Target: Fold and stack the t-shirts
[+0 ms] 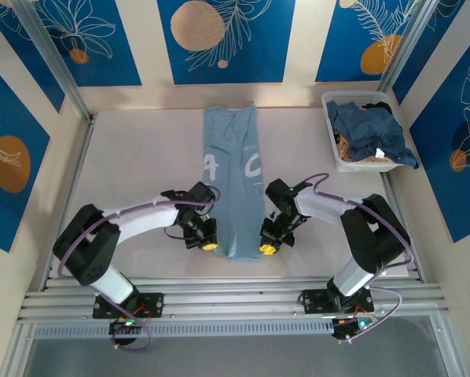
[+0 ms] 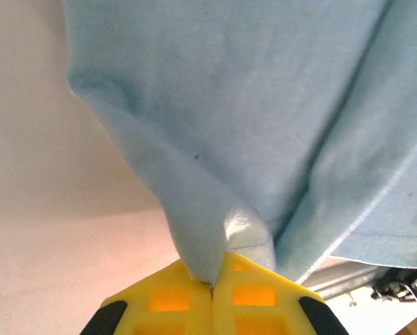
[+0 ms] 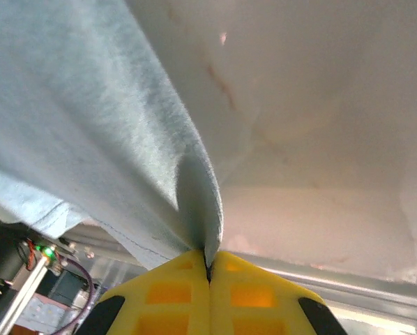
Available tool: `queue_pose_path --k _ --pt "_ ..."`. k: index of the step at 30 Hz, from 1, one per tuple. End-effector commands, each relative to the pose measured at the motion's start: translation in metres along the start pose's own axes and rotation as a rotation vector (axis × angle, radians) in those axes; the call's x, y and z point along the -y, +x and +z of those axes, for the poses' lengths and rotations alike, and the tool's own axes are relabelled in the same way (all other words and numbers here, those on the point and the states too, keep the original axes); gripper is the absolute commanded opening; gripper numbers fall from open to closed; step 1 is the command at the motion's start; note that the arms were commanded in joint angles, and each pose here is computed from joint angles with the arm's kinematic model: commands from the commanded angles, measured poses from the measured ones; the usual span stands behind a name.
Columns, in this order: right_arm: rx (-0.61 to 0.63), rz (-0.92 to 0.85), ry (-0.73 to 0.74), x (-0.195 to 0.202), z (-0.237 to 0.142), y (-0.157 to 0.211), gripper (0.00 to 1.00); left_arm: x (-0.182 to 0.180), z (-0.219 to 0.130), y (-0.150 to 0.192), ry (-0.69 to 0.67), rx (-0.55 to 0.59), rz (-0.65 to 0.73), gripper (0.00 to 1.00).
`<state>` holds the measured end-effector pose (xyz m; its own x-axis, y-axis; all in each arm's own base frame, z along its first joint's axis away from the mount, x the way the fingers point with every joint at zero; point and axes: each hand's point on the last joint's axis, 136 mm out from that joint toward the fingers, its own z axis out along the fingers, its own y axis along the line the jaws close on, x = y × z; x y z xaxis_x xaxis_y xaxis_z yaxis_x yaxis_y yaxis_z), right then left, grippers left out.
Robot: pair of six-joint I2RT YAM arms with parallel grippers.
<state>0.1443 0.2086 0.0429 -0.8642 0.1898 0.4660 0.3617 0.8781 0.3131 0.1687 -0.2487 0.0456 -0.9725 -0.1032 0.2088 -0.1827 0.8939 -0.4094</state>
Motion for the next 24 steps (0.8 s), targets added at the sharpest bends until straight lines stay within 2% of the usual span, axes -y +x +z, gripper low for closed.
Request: queue_pose_path --k 1,6,9,15,24 --pt "-0.068 -0.034 0.032 0.006 -0.006 0.034 0.00 -0.008 -0.002 0.031 0.020 -0.077 0.056 0.00" --pt "-0.097 -0.036 0.043 0.015 -0.002 0.062 0.00 -0.005 -0.010 0.057 0.062 -0.091 0.089 0.00" --pt "-0.068 -0.027 0.048 0.017 -0.007 0.064 0.00 -0.003 -0.019 0.056 0.080 -0.042 0.080 0.00" --pt "0.017 0.000 -0.001 0.001 -0.031 0.043 0.00 0.014 -0.041 0.026 0.109 0.137 0.045 0.00" --pt "0.109 0.011 -0.068 -0.038 -0.063 -0.008 0.00 0.032 -0.072 -0.029 0.104 0.314 -0.033 0.00"
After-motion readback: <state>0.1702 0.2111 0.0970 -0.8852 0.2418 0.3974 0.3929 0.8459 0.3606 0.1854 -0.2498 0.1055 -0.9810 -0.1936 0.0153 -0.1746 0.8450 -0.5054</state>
